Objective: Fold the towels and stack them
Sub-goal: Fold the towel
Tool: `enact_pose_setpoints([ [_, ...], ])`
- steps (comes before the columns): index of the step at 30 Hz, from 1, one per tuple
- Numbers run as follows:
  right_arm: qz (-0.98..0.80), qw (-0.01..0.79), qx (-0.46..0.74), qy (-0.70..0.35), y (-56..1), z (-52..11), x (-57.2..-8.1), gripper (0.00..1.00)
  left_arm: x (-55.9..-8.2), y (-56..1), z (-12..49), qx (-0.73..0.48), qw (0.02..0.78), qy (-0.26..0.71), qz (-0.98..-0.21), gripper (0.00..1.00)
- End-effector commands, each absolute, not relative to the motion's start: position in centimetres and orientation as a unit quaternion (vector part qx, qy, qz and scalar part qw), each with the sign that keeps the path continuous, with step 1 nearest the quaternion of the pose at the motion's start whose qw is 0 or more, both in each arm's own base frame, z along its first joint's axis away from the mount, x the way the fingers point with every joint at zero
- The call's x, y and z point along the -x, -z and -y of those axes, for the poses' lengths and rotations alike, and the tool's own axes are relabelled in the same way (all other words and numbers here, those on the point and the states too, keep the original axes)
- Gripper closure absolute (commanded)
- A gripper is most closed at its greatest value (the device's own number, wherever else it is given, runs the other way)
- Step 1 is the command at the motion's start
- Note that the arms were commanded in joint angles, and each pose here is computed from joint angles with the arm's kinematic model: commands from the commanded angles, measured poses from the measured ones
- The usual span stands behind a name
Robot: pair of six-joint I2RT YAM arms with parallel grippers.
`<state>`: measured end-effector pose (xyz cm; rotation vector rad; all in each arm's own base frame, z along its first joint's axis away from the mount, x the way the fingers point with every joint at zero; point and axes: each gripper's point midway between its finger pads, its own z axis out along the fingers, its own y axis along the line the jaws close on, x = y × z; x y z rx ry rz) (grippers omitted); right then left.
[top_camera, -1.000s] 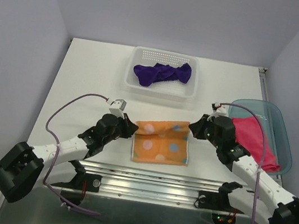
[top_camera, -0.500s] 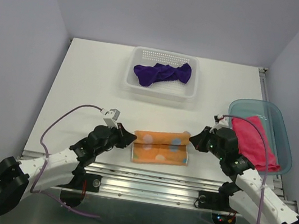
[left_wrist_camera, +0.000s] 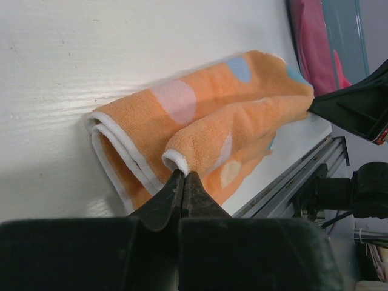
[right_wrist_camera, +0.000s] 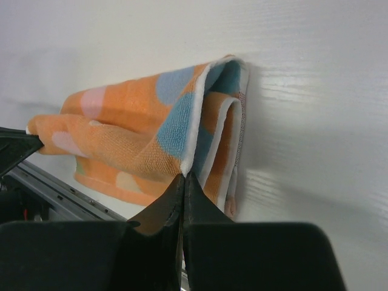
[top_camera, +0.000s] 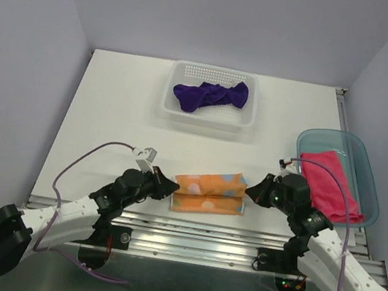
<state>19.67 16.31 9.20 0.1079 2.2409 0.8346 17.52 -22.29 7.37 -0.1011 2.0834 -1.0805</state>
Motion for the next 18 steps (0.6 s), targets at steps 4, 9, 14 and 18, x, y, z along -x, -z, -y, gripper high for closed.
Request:
enact_pose_setpoints([
  [4,-0.88,0.329,-0.057,-0.339,-7.7,-16.2,-17.8,0.99,-16.5,-6.1,21.5,0.071,0.363,0.421,-0.828,1.0],
  [9,-0.879,0.307,-0.053,-0.361,-7.3,-16.9,-16.8,0.99,-16.4,-6.3,21.1,0.086,0.366,0.428,-0.822,1.0],
  [14,-0.879,0.305,-0.051,-0.364,-7.6,-17.0,-16.7,0.99,-16.0,-6.6,21.0,0.086,0.365,0.436,-0.818,1.0],
  [18,-0.881,0.301,-0.054,-0.362,-7.4,-16.9,-16.5,0.99,-15.0,-5.3,21.1,0.088,0.338,0.439,-0.828,1.0],
])
